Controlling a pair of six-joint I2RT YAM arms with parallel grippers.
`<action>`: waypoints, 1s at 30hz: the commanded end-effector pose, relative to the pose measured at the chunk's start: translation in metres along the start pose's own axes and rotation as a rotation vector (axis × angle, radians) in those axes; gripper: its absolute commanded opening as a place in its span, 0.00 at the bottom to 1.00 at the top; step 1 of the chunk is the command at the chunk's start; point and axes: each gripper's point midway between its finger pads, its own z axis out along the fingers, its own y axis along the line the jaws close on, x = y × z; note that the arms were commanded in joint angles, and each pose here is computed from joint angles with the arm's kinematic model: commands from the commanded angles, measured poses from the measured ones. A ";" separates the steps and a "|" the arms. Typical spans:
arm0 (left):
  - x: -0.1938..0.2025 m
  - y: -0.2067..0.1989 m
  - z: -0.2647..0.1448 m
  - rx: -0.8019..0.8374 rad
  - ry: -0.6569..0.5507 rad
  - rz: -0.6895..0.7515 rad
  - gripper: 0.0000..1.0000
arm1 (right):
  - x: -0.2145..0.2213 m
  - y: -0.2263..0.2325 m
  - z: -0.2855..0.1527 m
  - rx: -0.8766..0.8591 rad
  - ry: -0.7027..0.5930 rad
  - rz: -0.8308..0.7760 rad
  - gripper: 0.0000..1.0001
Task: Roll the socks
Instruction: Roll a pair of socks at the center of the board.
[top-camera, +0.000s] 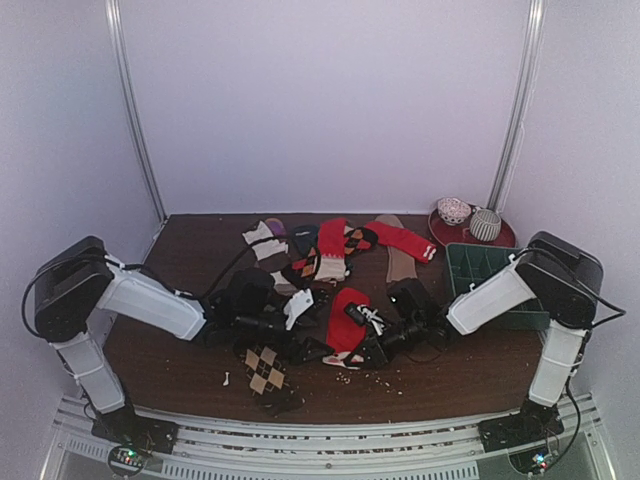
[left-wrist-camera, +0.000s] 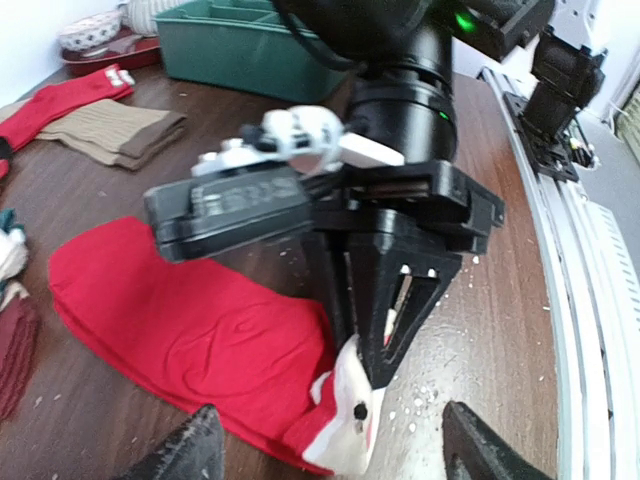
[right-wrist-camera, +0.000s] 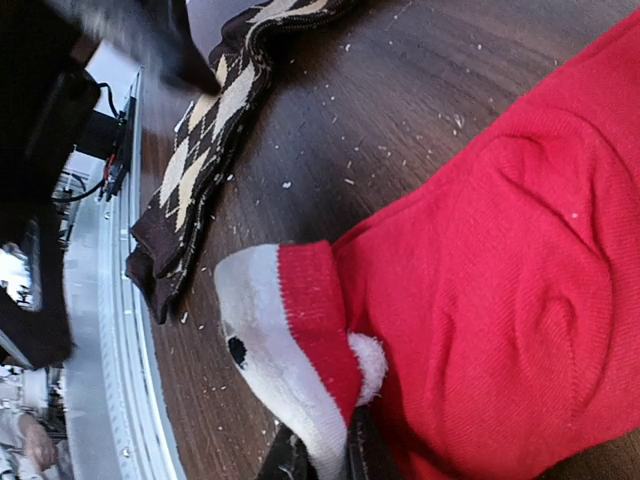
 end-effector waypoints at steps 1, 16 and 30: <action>-0.021 -0.011 0.016 0.111 -0.092 0.083 0.72 | 0.086 -0.030 -0.003 0.075 0.281 0.290 0.11; 0.036 -0.013 0.040 0.169 0.032 -0.013 0.46 | 0.084 -0.039 -0.001 0.080 0.294 0.319 0.11; 0.047 -0.011 0.044 0.167 0.078 -0.171 0.00 | 0.078 -0.040 -0.005 0.096 0.268 0.266 0.23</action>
